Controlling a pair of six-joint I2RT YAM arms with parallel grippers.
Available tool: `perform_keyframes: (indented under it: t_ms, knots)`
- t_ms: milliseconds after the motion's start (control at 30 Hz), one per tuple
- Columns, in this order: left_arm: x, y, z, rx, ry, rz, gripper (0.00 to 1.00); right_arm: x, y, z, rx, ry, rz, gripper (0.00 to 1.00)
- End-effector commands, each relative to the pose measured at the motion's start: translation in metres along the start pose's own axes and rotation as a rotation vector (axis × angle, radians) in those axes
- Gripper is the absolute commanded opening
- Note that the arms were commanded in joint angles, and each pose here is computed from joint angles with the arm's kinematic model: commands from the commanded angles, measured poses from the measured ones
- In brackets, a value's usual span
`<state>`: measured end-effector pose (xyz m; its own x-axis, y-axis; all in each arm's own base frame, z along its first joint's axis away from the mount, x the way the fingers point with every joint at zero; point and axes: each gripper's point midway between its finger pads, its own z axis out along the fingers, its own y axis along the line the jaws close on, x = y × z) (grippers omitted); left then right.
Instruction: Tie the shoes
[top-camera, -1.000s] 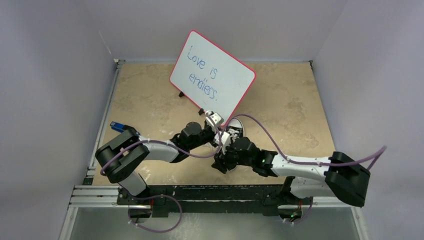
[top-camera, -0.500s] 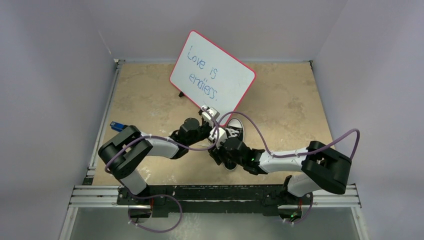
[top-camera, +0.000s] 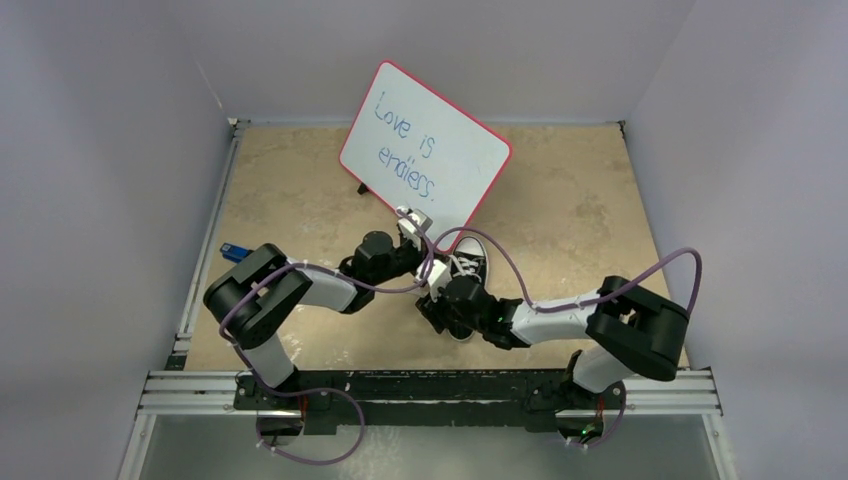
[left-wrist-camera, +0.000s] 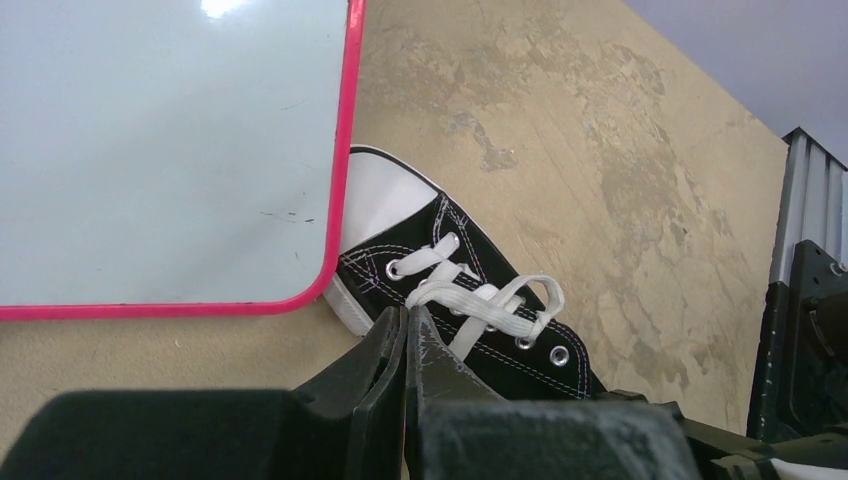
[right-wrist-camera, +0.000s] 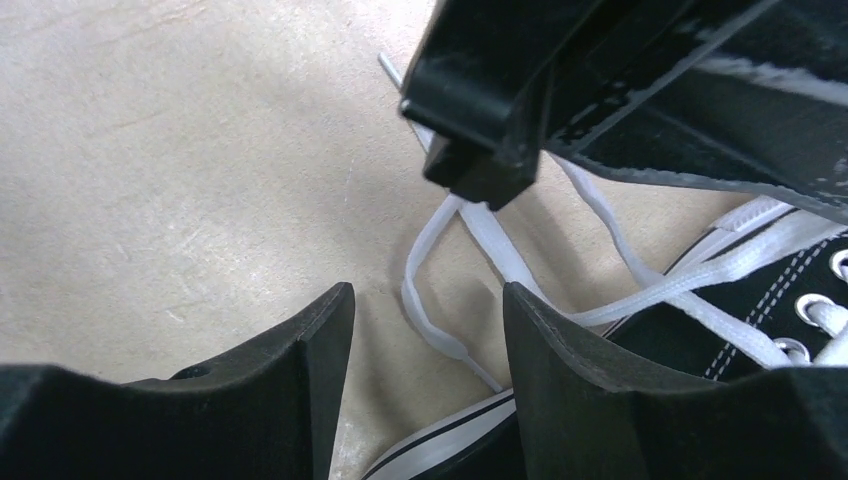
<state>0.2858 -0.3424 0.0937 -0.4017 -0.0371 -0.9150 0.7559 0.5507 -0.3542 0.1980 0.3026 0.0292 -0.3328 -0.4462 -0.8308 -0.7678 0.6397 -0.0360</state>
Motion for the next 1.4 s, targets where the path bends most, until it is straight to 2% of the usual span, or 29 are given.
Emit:
perform_keyframes:
  t_ms: [0,100,333,467,733,933,1167,1300,1367]
  knots:
    - [-0.014,-0.007,0.002,0.053,-0.054,-0.011,0.00,-0.009,0.005,0.008,-0.021,-0.022,-0.023,0.57]
    - [-0.011,-0.005,0.003,0.054,-0.045,-0.015,0.00,-0.012,0.003,0.015,-0.007,-0.016,-0.037,0.47]
    - [-0.010,-0.002,0.000,0.043,-0.042,-0.016,0.00,-0.040,0.012,0.002,-0.058,-0.069,-0.041,0.00]
    - [-0.012,-0.004,0.001,0.053,-0.034,-0.016,0.00,-0.056,0.029,-0.023,-0.126,0.056,0.103,0.00]
    - [-0.028,-0.013,-0.004,0.064,-0.050,-0.029,0.00,-0.061,0.035,-0.101,-0.145,0.368,0.618,0.00]
    - [-0.037,-0.024,-0.008,0.097,-0.053,-0.045,0.00,-0.069,0.018,-0.142,-0.101,0.506,0.754,0.00]
    - [-0.040,-0.031,-0.008,0.125,-0.044,-0.057,0.00,-0.056,-0.031,-0.165,0.161,0.595,0.855,0.00]
    - [-0.037,-0.035,-0.007,0.123,-0.039,-0.063,0.00,-0.025,-0.062,-0.182,0.395,0.695,0.974,0.00]
    - [-0.034,-0.034,-0.006,0.116,-0.035,-0.067,0.00,-0.009,-0.076,-0.188,0.518,0.732,0.980,0.00]
